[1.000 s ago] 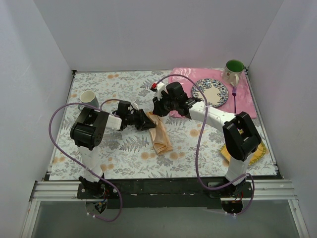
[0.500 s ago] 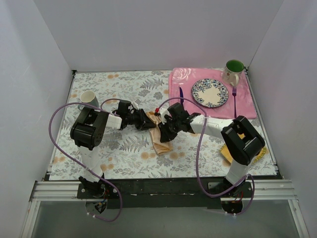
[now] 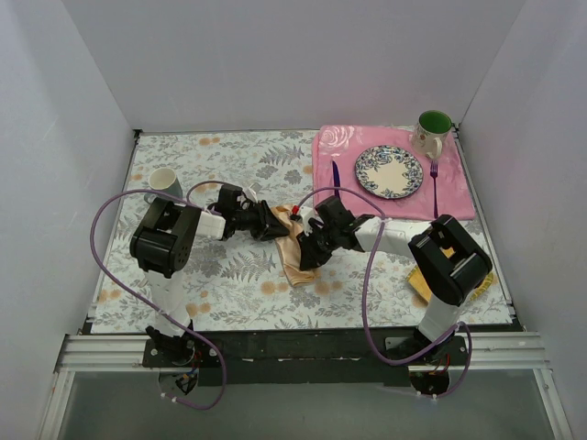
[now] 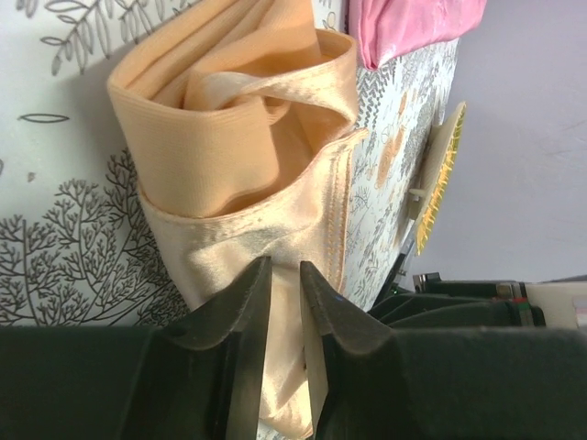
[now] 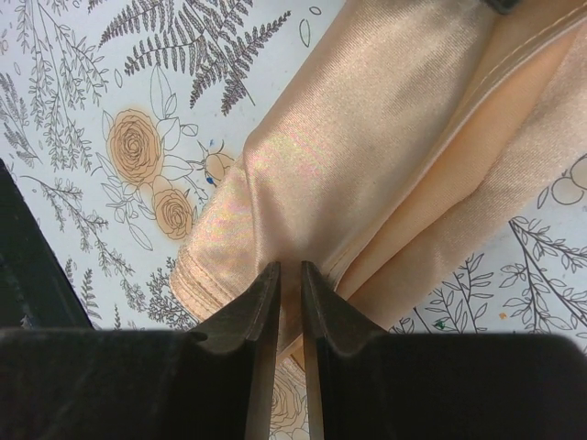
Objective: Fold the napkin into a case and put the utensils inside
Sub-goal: Smooth out the smaller rectangle-folded napkin at the center of the board.
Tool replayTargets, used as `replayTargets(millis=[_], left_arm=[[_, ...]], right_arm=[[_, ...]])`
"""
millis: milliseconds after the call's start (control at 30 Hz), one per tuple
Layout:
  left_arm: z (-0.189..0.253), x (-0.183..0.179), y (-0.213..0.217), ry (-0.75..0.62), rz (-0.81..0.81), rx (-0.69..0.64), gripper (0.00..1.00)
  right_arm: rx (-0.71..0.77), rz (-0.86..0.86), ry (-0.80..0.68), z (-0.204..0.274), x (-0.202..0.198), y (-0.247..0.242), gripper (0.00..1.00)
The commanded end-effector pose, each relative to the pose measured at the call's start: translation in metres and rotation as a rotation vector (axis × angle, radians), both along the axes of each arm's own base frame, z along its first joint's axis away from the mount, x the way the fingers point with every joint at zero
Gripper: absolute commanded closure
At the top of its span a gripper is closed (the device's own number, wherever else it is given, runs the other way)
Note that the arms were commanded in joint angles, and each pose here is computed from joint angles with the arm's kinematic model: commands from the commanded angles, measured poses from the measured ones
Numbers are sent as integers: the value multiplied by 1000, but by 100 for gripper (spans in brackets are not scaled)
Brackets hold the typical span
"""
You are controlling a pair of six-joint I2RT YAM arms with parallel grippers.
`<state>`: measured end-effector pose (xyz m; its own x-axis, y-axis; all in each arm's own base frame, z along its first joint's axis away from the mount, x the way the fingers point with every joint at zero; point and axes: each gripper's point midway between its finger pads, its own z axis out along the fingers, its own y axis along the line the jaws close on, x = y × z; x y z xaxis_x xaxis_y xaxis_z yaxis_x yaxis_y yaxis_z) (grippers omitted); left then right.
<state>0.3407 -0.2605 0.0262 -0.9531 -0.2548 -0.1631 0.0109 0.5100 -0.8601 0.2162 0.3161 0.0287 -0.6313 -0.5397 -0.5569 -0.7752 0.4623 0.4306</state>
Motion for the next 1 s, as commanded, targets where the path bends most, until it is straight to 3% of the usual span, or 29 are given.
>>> replayTargets(millis=[0,167,367,600,633,800,967], left_arm=[[-15,-17,14,1,-5,59,77],[41,-21,-1,-112,-60,-58,75],[48,-41,-17,-76,-101,-88,74],[-1,-54,-12,75,-71,15,75],[-20,-57,-6,120,-65,76,76],[-38,-55,3,105,-130,163,79],[-42,-64,18,91,-212,186,80]], right_arm=[[-26,-19,81,-16,-11,-11,76],[-2,-35,117,-17,-12,-7,76],[9,-55,145,-17,-10,-5,76],[70,-81,185,-3,-6,-4,72],[86,-82,191,2,-5,-3,71],[158,-59,139,47,4,-9,54],[67,-108,100,33,17,-35,56]])
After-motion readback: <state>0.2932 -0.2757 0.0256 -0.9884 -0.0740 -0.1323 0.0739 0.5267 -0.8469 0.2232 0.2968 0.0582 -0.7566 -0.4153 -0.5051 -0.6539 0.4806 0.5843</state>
